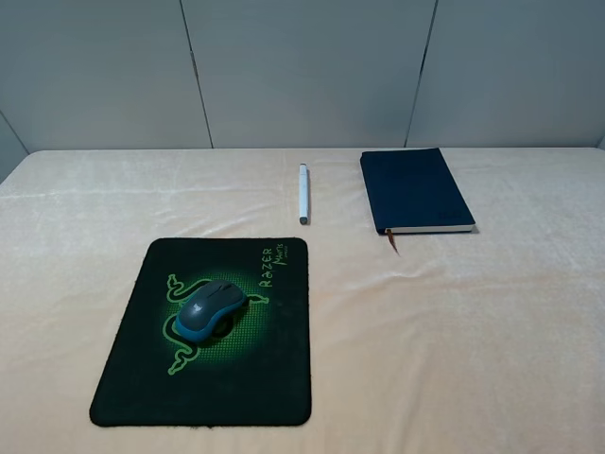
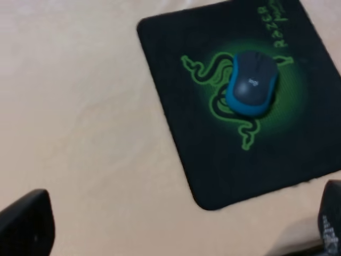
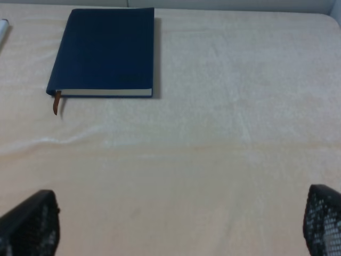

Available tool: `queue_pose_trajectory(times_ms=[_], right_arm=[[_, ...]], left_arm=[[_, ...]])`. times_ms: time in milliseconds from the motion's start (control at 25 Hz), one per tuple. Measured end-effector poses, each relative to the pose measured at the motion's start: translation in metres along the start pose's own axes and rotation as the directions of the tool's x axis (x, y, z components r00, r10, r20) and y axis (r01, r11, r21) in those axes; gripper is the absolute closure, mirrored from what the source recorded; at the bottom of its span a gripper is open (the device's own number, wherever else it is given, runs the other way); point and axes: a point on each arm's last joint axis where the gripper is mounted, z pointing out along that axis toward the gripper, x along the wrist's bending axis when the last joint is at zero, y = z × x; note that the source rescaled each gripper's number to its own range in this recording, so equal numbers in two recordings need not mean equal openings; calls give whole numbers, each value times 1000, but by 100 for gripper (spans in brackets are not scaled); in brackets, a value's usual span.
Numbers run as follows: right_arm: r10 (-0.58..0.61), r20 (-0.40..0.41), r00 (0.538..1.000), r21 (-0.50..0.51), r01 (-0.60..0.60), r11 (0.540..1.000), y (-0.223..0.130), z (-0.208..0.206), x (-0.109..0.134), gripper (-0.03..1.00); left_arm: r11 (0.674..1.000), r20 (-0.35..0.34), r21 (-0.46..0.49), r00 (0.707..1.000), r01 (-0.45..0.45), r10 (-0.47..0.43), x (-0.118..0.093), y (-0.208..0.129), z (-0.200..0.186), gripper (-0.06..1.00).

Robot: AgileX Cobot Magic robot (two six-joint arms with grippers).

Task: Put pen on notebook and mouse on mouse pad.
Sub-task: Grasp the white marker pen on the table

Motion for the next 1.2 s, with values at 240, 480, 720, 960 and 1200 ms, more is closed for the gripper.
queue_pose_trajectory(times_ms=[240, 480, 720, 960, 1200], right_arm=[[0, 0, 1000, 0, 0, 1000, 0, 0, 0, -3], [0, 0, 1000, 0, 0, 1000, 0, 0, 0, -3], [0, 0, 1000, 0, 0, 1000, 0, 0, 0, -3], [0, 0, 1000, 0, 0, 1000, 0, 0, 0, -3], [0, 0, 1000, 0, 0, 1000, 0, 0, 0, -3]], left_arm=[[994, -28, -96, 999, -49, 46, -9, -25, 5, -5], [981, -60, -175, 996, -79, 70, -15, -46, 18, -5], [982, -56, -173, 996, -74, 65, -17, -51, 22, -5], [982, -53, -173, 996, -75, 67, -18, -51, 22, -5], [982, -53, -173, 996, -76, 67, -18, -51, 22, -5]])
